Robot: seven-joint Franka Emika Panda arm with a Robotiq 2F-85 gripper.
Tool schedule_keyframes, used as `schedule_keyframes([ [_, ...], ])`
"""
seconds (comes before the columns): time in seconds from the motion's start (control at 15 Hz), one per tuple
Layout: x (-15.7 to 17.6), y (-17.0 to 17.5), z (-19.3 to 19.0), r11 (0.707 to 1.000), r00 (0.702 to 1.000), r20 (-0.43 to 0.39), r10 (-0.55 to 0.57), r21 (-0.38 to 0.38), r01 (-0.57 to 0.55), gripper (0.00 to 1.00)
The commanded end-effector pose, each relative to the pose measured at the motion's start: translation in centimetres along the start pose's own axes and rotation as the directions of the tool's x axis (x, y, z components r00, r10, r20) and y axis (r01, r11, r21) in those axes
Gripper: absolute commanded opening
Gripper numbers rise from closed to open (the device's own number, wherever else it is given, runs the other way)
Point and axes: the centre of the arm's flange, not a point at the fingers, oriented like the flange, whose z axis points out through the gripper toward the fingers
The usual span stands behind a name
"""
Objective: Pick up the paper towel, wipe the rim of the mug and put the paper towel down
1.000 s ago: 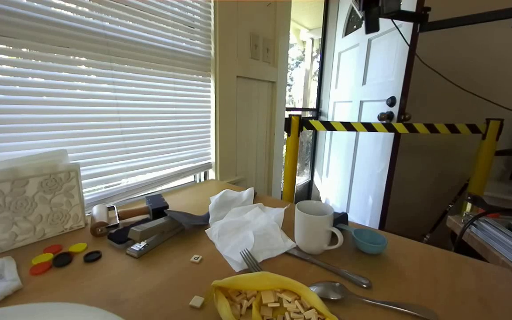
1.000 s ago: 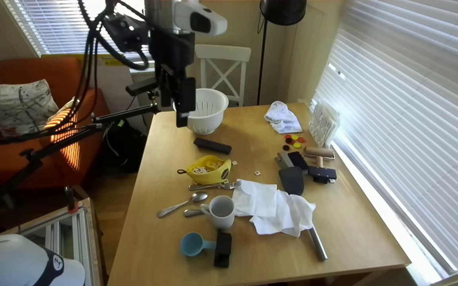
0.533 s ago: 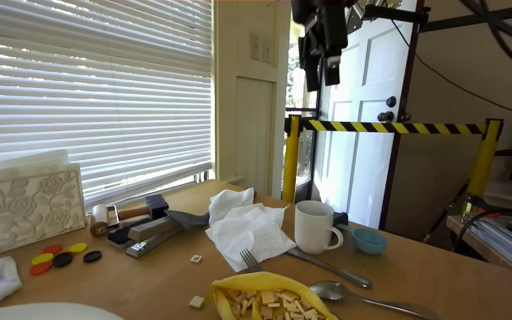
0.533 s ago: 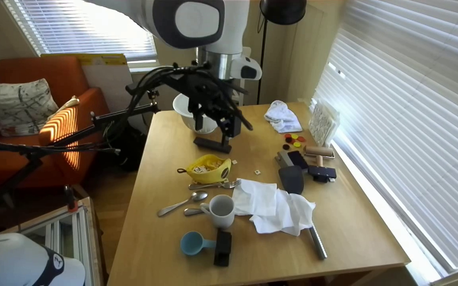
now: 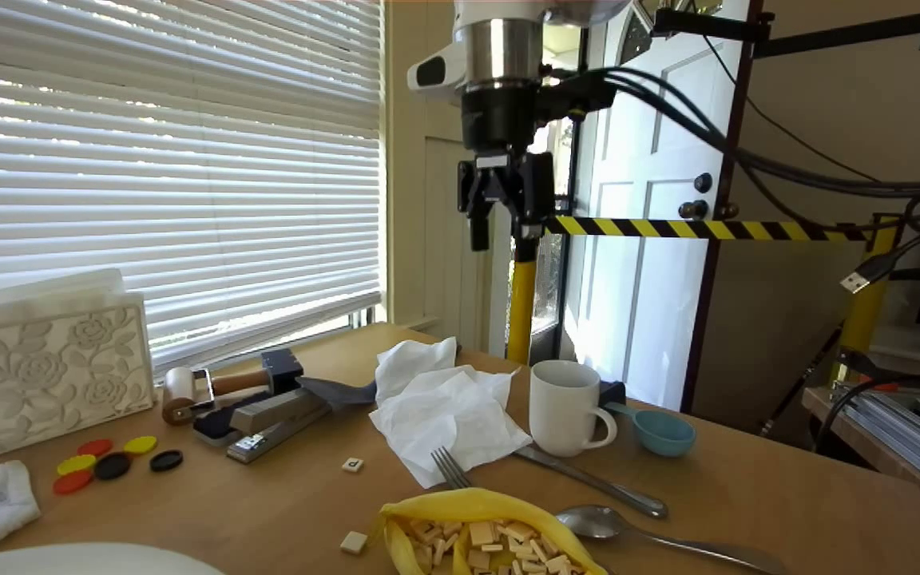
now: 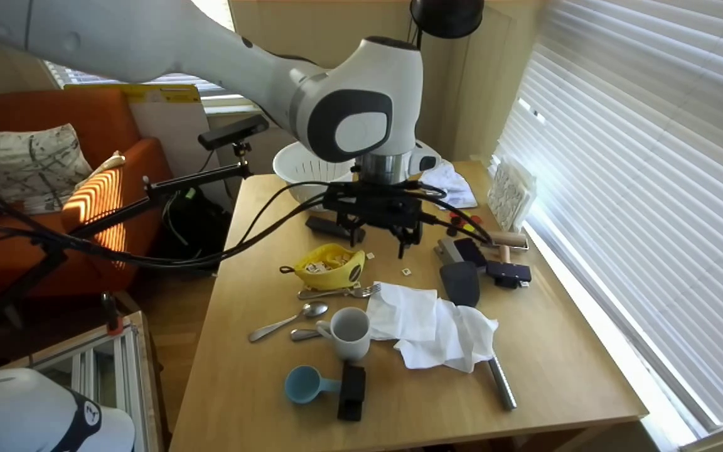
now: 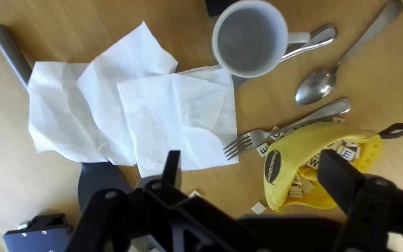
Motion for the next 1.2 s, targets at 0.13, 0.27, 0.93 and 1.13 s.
schedule_keyframes([
  [0.13,0.9,1.0,4.3,0.999,0.999,-0.006,-0.034,0.003,0.034,1.0],
  [0.27,1.0,1.5,5.9,0.999,0.999,-0.001,-0.035,0.009,0.035,1.0],
  [0.93,2.7,5.3,12.4,0.996,0.984,-0.154,-0.093,-0.001,0.094,1.0],
  [1.13,3.0,6.1,15.6,0.989,0.978,-0.148,-0.149,-0.004,0.15,1.0],
])
